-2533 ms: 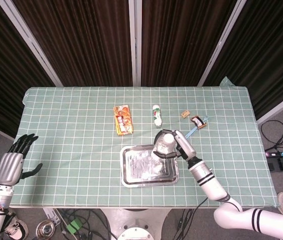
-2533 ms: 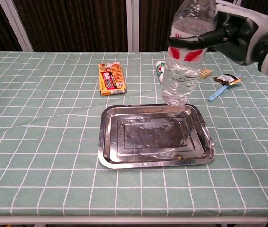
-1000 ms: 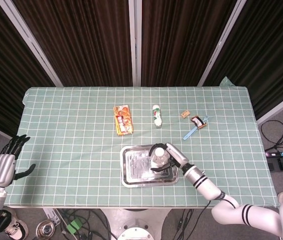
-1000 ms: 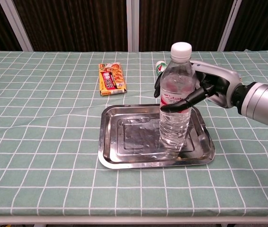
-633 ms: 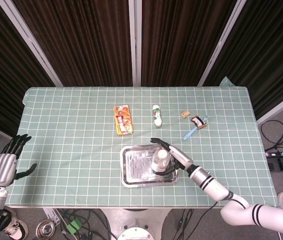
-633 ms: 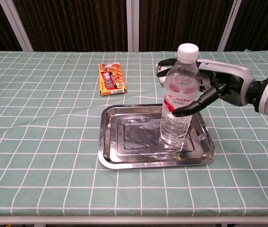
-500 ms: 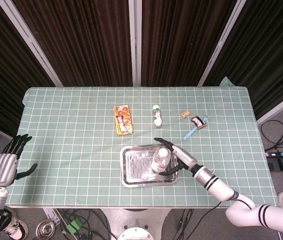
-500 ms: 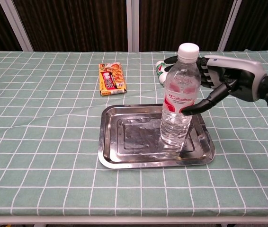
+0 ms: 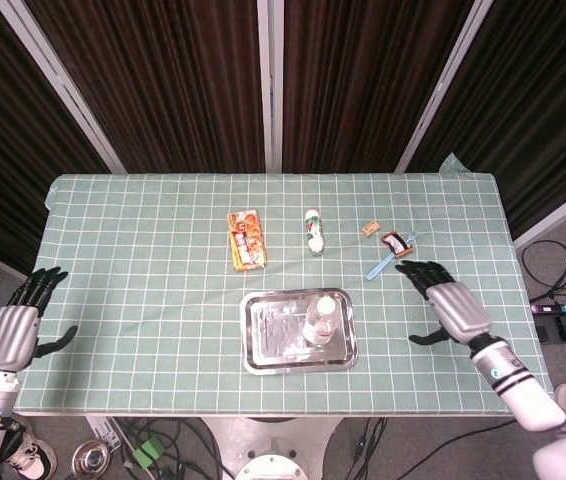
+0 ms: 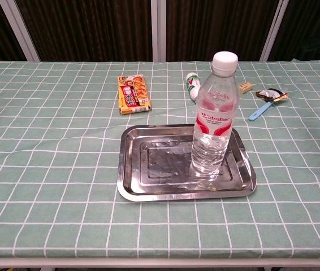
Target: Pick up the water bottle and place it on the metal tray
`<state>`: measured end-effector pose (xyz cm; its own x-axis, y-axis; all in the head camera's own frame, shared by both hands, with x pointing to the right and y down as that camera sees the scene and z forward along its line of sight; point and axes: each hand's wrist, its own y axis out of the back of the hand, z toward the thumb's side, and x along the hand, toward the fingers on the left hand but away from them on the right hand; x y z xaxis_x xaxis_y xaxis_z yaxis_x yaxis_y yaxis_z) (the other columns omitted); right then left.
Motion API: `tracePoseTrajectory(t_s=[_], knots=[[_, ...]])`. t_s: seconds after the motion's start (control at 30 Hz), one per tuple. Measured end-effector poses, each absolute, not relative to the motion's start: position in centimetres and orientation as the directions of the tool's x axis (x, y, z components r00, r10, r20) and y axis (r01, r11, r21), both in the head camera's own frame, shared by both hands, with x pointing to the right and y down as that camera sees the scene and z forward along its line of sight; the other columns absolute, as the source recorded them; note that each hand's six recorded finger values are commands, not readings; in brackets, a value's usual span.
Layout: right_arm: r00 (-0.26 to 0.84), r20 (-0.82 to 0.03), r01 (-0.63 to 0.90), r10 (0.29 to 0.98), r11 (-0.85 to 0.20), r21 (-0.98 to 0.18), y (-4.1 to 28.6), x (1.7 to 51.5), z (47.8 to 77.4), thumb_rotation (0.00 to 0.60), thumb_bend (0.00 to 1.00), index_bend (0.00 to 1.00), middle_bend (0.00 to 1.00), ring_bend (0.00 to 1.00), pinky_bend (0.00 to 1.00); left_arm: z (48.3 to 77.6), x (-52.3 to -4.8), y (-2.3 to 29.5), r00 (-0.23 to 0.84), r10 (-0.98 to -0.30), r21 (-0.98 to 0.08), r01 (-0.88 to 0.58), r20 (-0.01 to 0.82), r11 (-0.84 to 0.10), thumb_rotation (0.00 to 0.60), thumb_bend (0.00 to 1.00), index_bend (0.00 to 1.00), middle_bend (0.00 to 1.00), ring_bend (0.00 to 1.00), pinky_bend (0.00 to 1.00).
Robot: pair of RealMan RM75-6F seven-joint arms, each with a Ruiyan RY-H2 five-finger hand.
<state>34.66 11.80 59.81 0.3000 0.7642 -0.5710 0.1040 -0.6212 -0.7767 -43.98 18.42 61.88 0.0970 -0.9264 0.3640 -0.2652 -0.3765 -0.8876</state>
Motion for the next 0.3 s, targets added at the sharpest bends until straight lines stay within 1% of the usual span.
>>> tracePoseTrajectory(t_s=[0.03, 0.13, 0.23, 0.3], knots=[[0.262, -0.533, 0.075, 0.804, -0.568, -0.820, 11.9, 35.8, 59.0, 0.600, 0.00, 0.00, 0.04, 0.00, 0.00, 61.9, -43.9, 18.4, 0.099, -0.926, -0.888, -0.264, 0.364, -0.377, 0.600, 0.28, 0.17, 0.18, 0.09, 0.19], [0.160, -0.444, 0.031, 0.881, -0.454, -0.890, 12.9, 39.0, 57.5, 0.600, 0.00, 0.00, 0.05, 0.00, 0.00, 61.7, -43.5, 18.4, 0.105, -0.926, -0.890, -0.257, 0.362, -0.377, 0.600, 0.28, 0.17, 0.18, 0.09, 0.19], [0.093, -0.395, 0.015, 0.914, -0.398, -0.917, 14.6, 41.4, 57.4, 0.600, 0.00, 0.00, 0.05, 0.00, 0.00, 61.4, -43.5, 18.3, 0.101, -0.927, -0.892, -0.254, 0.361, -0.375, 0.600, 0.28, 0.17, 0.18, 0.09, 0.19], [0.077, -0.393, 0.019, 0.916, -0.395, -0.918, 15.6, 41.9, 58.0, 0.600, 0.00, 0.00, 0.05, 0.00, 0.00, 61.4, -43.6, 18.3, 0.096, -0.926, -0.891, -0.251, 0.365, -0.377, 0.600, 0.28, 0.17, 0.18, 0.09, 0.19]])
